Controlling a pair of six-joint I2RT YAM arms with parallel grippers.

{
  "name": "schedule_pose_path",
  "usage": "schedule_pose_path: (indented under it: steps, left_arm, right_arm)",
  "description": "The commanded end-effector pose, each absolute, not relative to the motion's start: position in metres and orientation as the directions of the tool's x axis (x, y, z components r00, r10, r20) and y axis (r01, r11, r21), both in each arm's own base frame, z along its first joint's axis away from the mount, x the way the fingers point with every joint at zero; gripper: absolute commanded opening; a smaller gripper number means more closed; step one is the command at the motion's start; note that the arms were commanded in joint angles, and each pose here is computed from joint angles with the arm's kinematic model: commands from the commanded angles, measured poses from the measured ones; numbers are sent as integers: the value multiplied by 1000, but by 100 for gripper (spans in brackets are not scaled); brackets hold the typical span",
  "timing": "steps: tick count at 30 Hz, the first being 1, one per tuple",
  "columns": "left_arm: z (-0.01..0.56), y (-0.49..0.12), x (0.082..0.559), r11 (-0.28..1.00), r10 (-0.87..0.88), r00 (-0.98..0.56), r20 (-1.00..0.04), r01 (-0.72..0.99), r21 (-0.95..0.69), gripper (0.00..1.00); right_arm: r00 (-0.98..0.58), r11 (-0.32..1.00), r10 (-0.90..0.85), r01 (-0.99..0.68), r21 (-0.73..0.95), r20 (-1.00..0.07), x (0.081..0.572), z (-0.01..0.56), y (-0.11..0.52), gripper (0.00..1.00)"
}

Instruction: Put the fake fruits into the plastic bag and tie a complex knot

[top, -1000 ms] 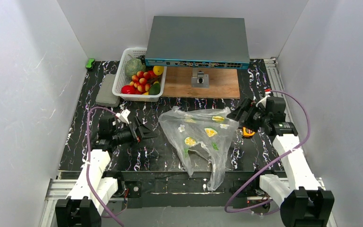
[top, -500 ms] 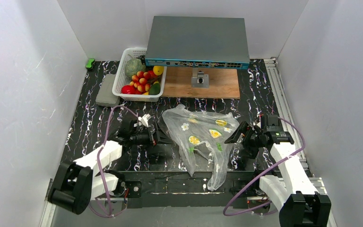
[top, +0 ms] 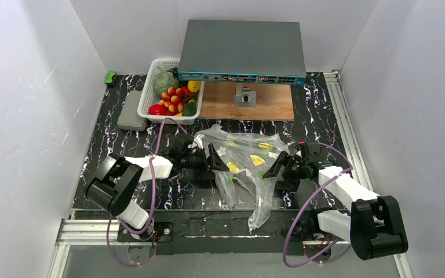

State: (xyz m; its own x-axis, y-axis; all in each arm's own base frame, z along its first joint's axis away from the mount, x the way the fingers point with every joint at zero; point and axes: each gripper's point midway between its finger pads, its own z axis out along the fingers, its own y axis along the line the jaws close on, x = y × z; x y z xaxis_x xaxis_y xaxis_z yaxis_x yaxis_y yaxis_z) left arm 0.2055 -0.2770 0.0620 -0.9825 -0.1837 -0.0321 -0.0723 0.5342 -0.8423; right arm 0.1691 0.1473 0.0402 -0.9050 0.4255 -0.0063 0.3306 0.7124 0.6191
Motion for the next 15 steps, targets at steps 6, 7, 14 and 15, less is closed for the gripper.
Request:
schedule_pose_path:
  steps: [6, 7, 14, 15]
  left_arm:
    - [66, -288, 213, 515, -197, -980, -33, -75, -854, 30]
    - [68, -287, 212, 509, -199, -980, -33, -74, -857, 23]
    - [75, -218, 203, 635, -226, -974, -2, -146, -759, 0]
    - [72, -203, 200, 657, -240, -971, 14, -173, -734, 0]
  right_arm:
    - [-916, 649, 386, 185, 738, -109, 203, 60, 174, 42]
    - [-918, 644, 379, 171, 746, -117, 204, 64, 175, 29]
    - [-880, 712, 446, 236, 661, -166, 216, 92, 122, 1]
    - [-862, 719, 473, 258, 646, -181, 221, 94, 108, 1]
